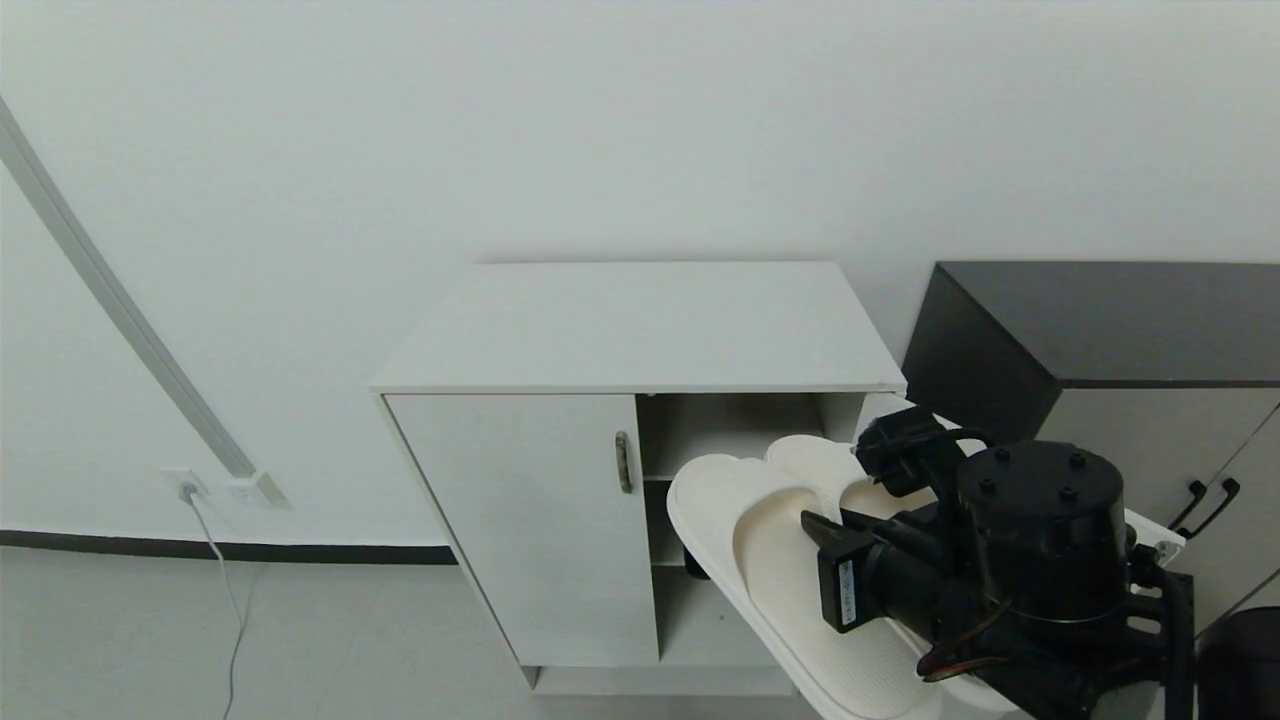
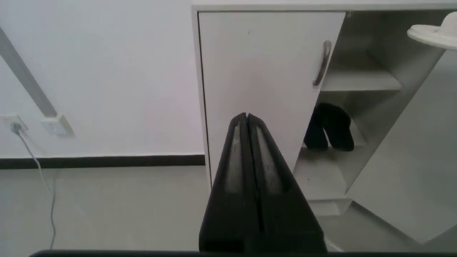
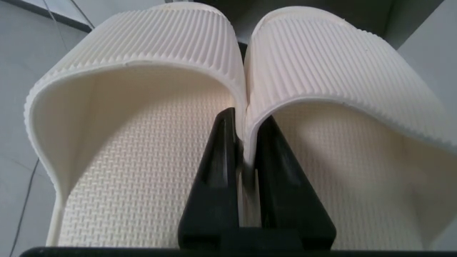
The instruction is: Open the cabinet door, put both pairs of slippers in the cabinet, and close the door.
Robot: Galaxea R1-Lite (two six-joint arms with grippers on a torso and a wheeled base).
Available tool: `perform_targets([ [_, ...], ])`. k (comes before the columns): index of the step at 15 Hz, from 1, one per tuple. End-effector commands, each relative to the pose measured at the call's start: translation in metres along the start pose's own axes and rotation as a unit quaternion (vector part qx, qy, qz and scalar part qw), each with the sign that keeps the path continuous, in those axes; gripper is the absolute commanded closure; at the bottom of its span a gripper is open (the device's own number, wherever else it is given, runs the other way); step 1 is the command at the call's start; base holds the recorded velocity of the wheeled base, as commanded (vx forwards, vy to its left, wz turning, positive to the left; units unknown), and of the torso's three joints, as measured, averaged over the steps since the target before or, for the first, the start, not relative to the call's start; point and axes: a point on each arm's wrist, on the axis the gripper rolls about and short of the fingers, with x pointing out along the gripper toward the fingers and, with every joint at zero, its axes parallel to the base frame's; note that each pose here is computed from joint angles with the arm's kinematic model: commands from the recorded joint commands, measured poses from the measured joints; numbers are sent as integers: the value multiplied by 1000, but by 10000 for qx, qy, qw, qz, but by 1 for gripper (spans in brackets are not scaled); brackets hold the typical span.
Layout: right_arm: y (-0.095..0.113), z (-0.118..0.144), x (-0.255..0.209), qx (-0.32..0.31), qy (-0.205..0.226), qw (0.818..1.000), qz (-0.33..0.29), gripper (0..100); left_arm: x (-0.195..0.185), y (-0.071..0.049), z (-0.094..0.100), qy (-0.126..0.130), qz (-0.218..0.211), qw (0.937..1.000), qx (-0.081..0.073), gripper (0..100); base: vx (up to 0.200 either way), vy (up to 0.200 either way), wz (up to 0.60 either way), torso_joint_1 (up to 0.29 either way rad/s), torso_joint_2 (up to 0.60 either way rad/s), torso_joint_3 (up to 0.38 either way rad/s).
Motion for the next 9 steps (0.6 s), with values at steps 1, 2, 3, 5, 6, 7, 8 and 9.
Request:
perform_targets([
  [1, 0, 0, 0, -7, 12, 10000, 0, 100, 0, 0, 0, 5, 1, 10000, 2, 100, 0, 0, 0, -232, 549, 315],
  [2, 1, -1, 1, -12, 19, 10000, 6, 100, 0, 0, 0, 5, 1, 10000, 2, 100, 0, 0, 0, -232, 544, 310],
  [3, 1, -1, 1, -12, 19, 10000, 6, 100, 0, 0, 0, 5, 1, 10000, 2, 100, 0, 0, 0, -227, 554, 315],
  [5, 1, -2, 1, -18, 33, 10000, 4, 100, 0, 0, 0, 5, 1, 10000, 2, 100, 0, 0, 0, -222, 537, 322],
  [6, 1, -2, 1, -18, 33, 10000, 4, 100, 0, 0, 0, 5, 1, 10000, 2, 100, 0, 0, 0, -207, 540, 315],
  [7, 1, -1, 1, -15, 26, 10000, 5, 100, 0, 0, 0, 5, 1, 10000, 2, 100, 0, 0, 0, -203, 525, 320],
  [8, 1, -2, 0, -22, 34, 10000, 18, 100, 0, 0, 0, 5, 1, 10000, 2, 100, 0, 0, 0, -198, 520, 315],
  [9, 1, -2, 0, -22, 34, 10000, 18, 100, 0, 0, 0, 13, 1, 10000, 2, 100, 0, 0, 0, -198, 515, 325],
])
